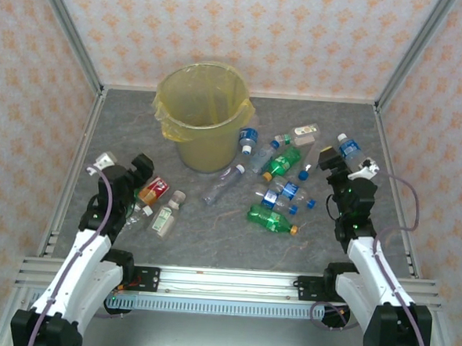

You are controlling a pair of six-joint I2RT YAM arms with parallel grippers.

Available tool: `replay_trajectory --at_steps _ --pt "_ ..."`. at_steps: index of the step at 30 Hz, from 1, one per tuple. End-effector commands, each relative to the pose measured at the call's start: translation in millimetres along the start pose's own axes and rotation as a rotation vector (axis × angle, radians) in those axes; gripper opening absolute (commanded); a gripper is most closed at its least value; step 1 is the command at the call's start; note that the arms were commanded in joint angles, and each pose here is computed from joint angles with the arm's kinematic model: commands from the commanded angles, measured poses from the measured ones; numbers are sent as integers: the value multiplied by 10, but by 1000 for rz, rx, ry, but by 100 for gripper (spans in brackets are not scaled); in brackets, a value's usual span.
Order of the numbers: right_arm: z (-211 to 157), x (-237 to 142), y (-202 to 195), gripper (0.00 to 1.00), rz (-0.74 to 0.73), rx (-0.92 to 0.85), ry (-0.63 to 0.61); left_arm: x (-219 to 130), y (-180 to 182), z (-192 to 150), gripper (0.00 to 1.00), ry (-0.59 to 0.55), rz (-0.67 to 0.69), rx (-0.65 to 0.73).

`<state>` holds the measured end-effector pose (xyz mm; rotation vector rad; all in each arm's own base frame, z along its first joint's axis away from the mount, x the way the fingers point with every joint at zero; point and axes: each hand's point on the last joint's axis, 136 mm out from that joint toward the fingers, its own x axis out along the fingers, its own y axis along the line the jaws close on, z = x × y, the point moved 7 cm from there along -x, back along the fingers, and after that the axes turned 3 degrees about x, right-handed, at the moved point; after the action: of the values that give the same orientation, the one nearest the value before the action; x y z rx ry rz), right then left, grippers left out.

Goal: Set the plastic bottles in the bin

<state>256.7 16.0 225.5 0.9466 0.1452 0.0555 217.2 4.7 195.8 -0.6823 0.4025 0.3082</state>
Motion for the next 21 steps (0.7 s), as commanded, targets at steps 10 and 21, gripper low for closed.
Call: replay_trajectory --at_steps 10,21 --pt "-585 -106 809 100 421 -102 324 -271 17 -610 98 226 -31 48" --pt "-912 -215 1052 100 520 -223 405 -330 91 -1008 90 327 4 124"
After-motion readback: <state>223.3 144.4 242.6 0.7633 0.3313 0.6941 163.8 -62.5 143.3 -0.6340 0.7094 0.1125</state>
